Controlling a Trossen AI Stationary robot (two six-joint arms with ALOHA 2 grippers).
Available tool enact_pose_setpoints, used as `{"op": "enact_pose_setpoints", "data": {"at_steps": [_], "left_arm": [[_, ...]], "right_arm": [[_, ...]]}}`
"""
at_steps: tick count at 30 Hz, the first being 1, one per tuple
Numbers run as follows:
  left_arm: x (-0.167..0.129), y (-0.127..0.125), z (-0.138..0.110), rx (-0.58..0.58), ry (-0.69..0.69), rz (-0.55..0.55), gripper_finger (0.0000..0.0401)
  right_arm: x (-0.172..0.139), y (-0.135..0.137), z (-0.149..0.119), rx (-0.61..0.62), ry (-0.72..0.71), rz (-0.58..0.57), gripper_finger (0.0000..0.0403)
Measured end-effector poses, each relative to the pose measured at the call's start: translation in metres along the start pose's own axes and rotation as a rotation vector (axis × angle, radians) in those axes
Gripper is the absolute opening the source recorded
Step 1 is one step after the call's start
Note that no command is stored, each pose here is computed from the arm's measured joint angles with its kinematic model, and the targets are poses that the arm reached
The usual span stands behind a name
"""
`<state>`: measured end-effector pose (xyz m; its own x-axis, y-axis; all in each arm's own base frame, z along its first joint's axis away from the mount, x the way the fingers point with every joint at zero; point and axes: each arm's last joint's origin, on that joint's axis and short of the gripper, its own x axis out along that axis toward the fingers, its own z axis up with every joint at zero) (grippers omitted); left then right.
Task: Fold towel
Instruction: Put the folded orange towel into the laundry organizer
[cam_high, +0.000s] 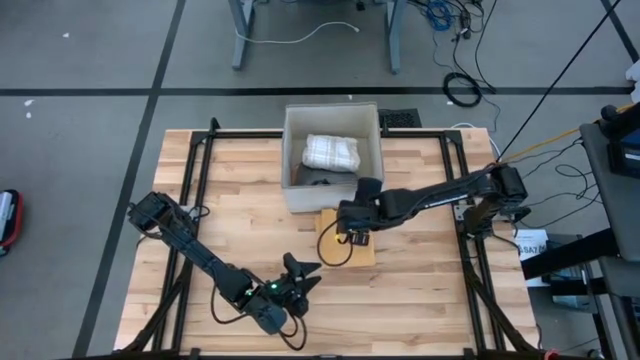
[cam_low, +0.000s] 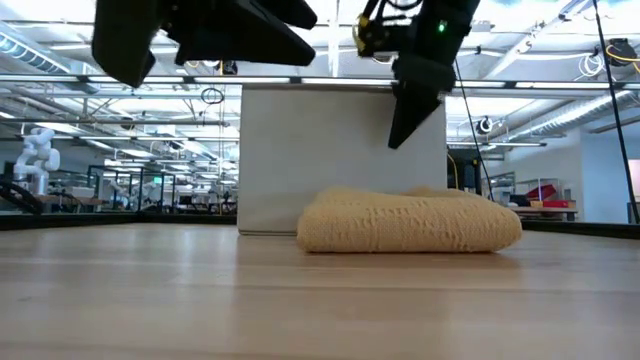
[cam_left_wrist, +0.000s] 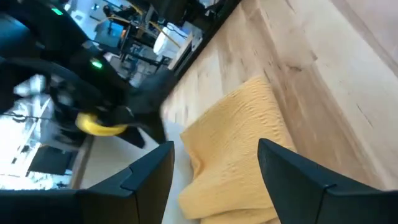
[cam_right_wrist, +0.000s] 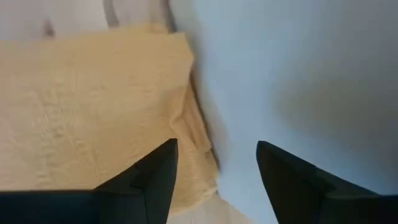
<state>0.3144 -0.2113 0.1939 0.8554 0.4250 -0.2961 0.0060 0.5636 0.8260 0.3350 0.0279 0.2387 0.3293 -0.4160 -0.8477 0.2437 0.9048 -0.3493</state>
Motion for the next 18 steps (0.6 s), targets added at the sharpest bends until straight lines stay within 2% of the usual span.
{"op": "enact_pose_setpoints", "data": {"at_steps": [3,8,11,16,18], "left_arm": [[0.008,0.003,-0.002,-0.031,0.001,-0.027,0.0238],[0.032,0.013,-0.012,-0.129,0.001,-0.154,0.0238],[0.044,0.020,-0.019,-0.176,0.031,-0.146,0.0238],[0.049,0.024,-0.024,-0.109,0.069,-0.107,0.0238],[0.049,0.023,-0.023,-0.095,0.050,-0.139,0.0238]], "right_arm": [[-0.011,-0.001,-0.001,0.052,-0.030,0.019,0.0203],[-0.018,0.016,-0.005,0.073,-0.018,0.121,0.0202],[-0.021,0.031,-0.012,0.074,-0.013,0.134,0.0201],[-0.030,0.054,-0.030,0.009,-0.022,0.058,0.0201],[-0.036,0.063,-0.034,-0.027,-0.034,0.062,0.0201]]}}
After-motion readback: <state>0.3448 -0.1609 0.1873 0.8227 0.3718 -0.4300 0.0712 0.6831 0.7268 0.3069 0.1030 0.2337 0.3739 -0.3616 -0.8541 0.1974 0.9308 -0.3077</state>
